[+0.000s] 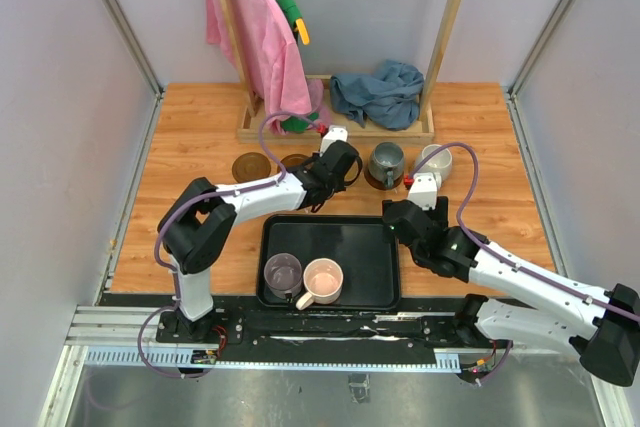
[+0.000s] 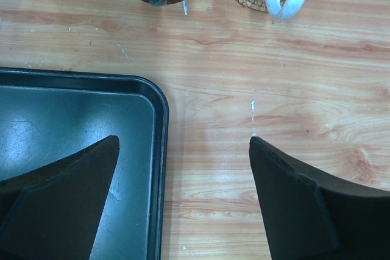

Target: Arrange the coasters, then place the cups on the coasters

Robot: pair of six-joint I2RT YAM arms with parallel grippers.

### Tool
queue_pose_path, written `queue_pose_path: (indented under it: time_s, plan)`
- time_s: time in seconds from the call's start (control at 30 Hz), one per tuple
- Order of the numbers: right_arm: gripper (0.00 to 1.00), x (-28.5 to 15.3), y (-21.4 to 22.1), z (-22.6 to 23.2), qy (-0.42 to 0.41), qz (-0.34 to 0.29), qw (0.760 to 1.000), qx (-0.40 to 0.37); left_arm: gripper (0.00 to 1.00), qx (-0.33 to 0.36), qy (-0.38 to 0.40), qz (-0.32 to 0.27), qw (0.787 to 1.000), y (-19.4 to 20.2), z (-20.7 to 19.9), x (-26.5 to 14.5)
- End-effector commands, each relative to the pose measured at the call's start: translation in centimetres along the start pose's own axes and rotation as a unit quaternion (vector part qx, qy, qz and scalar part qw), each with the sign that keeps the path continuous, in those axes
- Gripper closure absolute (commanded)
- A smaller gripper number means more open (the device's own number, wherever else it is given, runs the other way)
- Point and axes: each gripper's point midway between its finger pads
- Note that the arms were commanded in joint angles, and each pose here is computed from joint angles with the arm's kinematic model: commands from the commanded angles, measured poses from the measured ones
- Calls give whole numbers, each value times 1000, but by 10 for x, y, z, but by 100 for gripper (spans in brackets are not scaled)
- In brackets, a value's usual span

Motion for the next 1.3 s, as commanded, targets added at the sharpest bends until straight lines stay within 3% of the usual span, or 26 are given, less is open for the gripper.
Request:
queue_pose_path:
  time_s: [0.0, 1.27]
  plan:
    - [11, 0, 0, -1, 7, -4, 1000, -7, 99, -34, 21, -44, 998, -29, -16, 4]
    - [11, 5, 8, 4, 1, 9, 1000, -18, 100, -40, 24, -40, 998, -20, -17, 18]
Point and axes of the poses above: each gripper's point midway between its finger pads, its own x axis out along the fingers, its own z axis along the line the jaws close on, y = z × x, and after that the axes turned 3 degrees about x, right-handed
